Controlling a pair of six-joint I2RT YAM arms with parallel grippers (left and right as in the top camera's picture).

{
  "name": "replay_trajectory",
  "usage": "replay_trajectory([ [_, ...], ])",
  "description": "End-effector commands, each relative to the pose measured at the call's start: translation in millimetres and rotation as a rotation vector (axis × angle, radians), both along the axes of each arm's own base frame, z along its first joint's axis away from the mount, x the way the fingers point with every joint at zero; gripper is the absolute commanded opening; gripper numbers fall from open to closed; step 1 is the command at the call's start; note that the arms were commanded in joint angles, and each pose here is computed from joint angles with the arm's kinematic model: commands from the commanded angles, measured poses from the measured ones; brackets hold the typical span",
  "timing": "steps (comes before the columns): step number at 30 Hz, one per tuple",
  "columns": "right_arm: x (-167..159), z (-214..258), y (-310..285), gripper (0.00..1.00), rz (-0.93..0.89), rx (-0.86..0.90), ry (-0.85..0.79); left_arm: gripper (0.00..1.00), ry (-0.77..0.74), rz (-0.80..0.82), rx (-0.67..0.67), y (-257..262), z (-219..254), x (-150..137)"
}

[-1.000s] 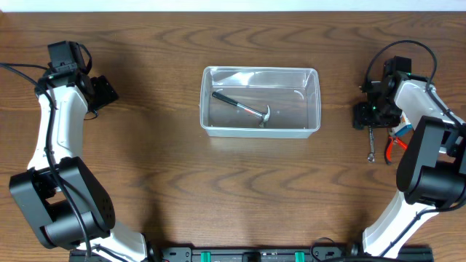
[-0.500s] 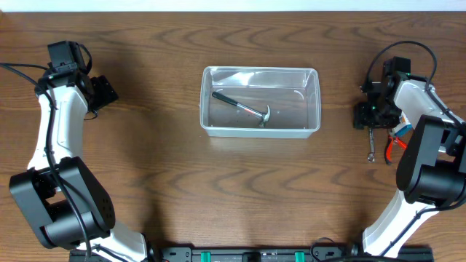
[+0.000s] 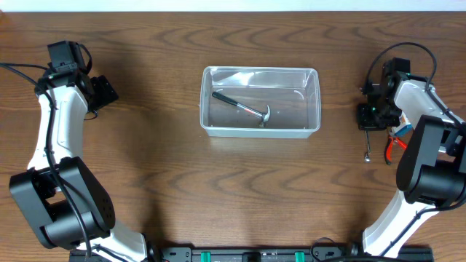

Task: Pack container
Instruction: 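Carry the wrench with the right gripper over the container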

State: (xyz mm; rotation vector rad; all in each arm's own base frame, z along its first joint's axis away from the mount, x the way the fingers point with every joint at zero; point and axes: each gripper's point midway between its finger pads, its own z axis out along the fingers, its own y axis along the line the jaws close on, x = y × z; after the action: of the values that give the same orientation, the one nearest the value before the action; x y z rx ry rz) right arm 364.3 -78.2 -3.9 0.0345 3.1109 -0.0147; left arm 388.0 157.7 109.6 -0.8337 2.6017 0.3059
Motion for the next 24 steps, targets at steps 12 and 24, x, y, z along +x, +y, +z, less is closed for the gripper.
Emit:
replay_trajectory([
  [12,29,23,4,0.01,-0.003,0.012,-0.06,0.98,-0.007,0.008,0.013,4,4,4],
  [24,124,178,18,0.01,0.141,-0.059,-0.399,0.98,-0.007,0.009,0.013,4,4,4],
])
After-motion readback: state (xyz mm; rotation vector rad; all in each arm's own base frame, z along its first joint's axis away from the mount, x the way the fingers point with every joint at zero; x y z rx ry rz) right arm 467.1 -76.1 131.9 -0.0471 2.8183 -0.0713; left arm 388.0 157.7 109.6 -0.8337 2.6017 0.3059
